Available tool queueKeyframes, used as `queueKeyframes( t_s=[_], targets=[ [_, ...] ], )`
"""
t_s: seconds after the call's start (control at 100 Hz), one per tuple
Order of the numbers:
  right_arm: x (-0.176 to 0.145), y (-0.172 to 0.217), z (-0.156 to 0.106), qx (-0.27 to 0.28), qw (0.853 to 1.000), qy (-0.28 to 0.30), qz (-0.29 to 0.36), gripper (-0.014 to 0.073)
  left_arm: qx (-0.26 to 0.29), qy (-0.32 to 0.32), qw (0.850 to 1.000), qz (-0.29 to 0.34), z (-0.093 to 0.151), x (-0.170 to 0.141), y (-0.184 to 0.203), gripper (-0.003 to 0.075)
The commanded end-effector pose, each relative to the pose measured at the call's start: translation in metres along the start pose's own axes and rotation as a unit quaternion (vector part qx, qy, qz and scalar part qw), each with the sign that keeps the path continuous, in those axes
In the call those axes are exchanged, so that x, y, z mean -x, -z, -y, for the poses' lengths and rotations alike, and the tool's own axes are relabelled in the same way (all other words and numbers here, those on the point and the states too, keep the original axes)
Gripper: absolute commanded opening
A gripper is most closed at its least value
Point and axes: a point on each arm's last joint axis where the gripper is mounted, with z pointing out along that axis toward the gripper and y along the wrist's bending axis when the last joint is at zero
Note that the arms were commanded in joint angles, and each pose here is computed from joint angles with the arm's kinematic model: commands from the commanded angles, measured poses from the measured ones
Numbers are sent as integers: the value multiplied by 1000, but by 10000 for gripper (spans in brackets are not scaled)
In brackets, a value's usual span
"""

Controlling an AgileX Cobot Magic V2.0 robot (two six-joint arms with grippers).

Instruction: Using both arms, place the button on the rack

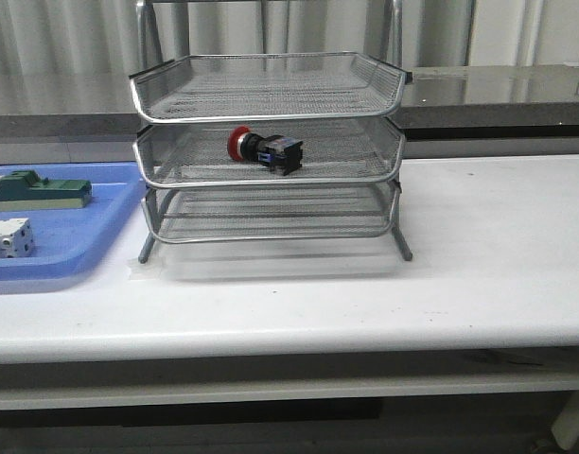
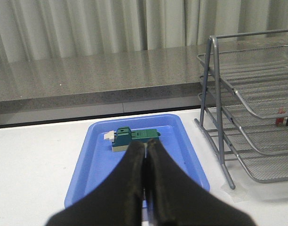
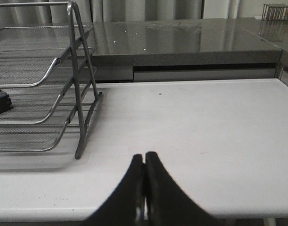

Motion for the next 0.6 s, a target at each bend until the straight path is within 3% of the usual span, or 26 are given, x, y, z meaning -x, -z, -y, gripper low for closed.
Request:
queueKeyframes(
  t_s=[0.0,0.25,0.59],
  targets=[
    [10,4,0,1,998,-2,66,-57,18,10,999,44,-4,15,1,-20],
    [-3,13,0,3,995,-5,103,-57,18,10,999,44,-4,15,1,-20],
    [-19,8,0,2,997,-5,80,-57,18,10,999,44,-4,15,1,-20]
  ],
)
